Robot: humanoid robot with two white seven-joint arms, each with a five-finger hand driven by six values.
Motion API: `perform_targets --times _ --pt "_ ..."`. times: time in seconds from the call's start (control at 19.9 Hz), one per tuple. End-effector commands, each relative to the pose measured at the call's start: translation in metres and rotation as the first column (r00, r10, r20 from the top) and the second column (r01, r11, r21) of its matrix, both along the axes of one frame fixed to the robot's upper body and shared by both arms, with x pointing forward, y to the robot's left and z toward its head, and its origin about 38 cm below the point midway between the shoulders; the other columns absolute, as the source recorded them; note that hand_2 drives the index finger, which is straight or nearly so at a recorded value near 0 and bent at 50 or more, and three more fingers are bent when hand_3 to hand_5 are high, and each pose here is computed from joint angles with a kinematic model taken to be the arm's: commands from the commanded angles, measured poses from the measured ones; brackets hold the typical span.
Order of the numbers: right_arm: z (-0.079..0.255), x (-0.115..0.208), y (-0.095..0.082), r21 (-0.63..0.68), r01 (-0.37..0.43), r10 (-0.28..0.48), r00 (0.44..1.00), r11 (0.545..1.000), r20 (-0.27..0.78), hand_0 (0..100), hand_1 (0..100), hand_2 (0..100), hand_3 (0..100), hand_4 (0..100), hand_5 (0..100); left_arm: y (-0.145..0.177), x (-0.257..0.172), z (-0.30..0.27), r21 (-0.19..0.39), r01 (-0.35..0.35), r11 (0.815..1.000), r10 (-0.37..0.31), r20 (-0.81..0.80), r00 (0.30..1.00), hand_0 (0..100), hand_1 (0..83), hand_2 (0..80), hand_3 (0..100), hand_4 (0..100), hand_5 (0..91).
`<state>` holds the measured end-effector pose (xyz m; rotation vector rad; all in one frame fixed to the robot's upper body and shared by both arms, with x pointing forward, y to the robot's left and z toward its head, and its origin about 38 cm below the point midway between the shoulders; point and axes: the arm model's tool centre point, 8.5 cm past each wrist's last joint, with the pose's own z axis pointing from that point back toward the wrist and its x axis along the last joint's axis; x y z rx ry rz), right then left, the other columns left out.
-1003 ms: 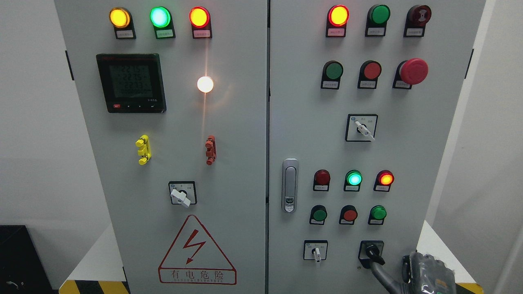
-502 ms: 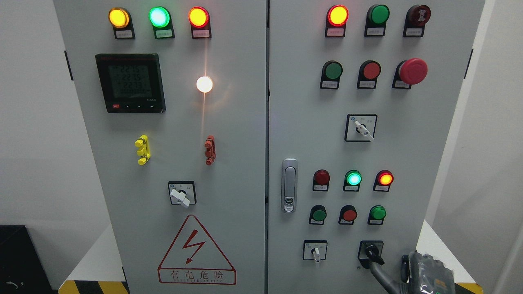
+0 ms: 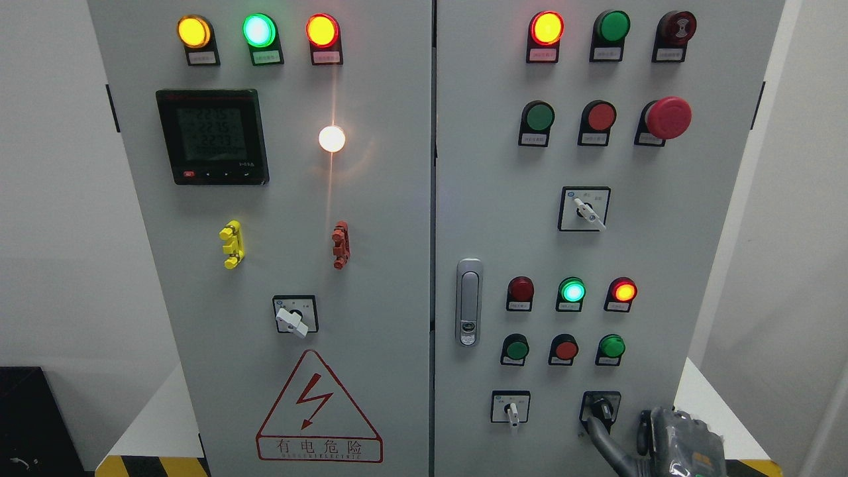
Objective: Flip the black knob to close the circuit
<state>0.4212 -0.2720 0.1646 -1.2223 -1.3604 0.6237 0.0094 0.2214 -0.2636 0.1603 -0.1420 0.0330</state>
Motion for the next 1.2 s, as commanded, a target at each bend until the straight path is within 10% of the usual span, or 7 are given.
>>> perform_targets --times 0.0,0.75,1.0,1.15 --pt "-0.006 -0.006 0.03 0.011 -0.071 0.071 0.997 0.997 -0.016 0 6 92 100 99 99 0.0 0.0 0.0 -0.001 0.0 1.0 0.0 0.0 1.0 12 55.6 0.0 0 0 0.0" --pt "-0.004 -0.101 0.06 0.324 -0.149 0.124 0.988 0.934 0.097 0 8 74 100 91 87 0.0 0.0 0.0 -0.001 0.0 1.0 0.0 0.0 1.0 12 55.6 0.0 0 0 0.0" --pt "-0.019 -0.12 0.057 0.434 -0.173 0.137 0.984 0.884 0.113 0 11 50 74 73 72 0.0 0.0 0.0 -0.001 0.0 1.0 0.0 0.001 1.0 12 55.6 0.0 0 0 0.0" --pt "-0.022 -0.128 0.066 0.612 -0.312 0.203 0.949 0.726 0.243 0 10 25 38 39 43 0.0 0.0 0.0 -0.001 0.001 1.0 -0.001 0.001 1.0 12 55.6 0.0 0 0 0.0"
